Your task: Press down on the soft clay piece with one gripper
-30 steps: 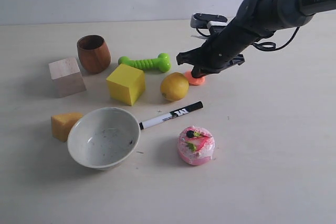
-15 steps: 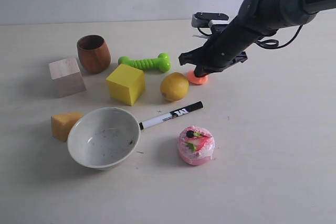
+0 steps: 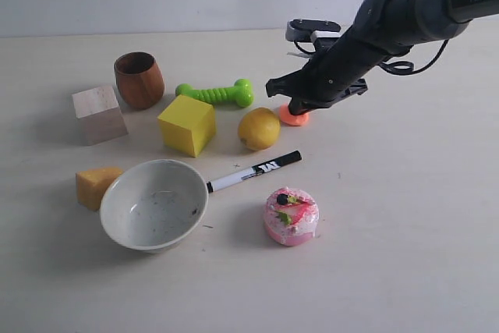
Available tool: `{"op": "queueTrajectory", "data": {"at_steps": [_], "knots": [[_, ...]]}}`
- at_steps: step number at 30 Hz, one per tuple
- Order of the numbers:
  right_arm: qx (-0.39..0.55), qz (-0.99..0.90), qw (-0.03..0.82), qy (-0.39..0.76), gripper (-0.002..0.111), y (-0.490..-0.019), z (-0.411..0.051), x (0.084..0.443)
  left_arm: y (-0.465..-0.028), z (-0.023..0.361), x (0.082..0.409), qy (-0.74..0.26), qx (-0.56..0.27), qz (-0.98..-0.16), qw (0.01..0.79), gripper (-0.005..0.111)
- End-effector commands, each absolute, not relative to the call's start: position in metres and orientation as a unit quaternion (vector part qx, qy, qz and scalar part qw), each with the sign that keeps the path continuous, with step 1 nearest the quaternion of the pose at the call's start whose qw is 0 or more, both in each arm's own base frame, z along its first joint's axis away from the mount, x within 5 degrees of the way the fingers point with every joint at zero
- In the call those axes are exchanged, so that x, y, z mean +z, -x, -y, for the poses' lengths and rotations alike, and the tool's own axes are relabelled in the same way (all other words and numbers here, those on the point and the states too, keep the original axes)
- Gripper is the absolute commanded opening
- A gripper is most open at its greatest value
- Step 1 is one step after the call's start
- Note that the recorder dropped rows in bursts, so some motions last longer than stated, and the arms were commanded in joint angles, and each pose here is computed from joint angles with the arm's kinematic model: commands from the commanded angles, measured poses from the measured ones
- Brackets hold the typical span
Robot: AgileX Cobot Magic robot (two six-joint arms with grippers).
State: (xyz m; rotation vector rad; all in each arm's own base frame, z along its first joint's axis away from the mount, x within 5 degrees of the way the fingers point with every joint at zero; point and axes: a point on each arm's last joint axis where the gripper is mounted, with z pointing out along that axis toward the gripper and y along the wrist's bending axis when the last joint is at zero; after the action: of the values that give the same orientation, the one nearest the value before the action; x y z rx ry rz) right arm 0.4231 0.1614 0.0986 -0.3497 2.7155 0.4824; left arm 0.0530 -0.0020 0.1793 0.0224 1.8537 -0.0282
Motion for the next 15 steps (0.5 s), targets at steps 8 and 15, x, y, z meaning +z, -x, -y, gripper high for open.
{"op": "queueTrajectory", "data": {"at_steps": [8,15], "knots": [[0.171,-0.963,0.166,0.124,0.019,-0.4204,-0.1617,0.0914,-0.0532,0.0023,0.1812,-0.011,-0.015,-0.795,0.606,0.0],[0.172,-0.964,0.162,0.125,0.02,-0.4195,-0.1619,0.0912,-0.0532,0.0023,0.1812,-0.011,-0.015,-0.795,0.606,0.0]]}}
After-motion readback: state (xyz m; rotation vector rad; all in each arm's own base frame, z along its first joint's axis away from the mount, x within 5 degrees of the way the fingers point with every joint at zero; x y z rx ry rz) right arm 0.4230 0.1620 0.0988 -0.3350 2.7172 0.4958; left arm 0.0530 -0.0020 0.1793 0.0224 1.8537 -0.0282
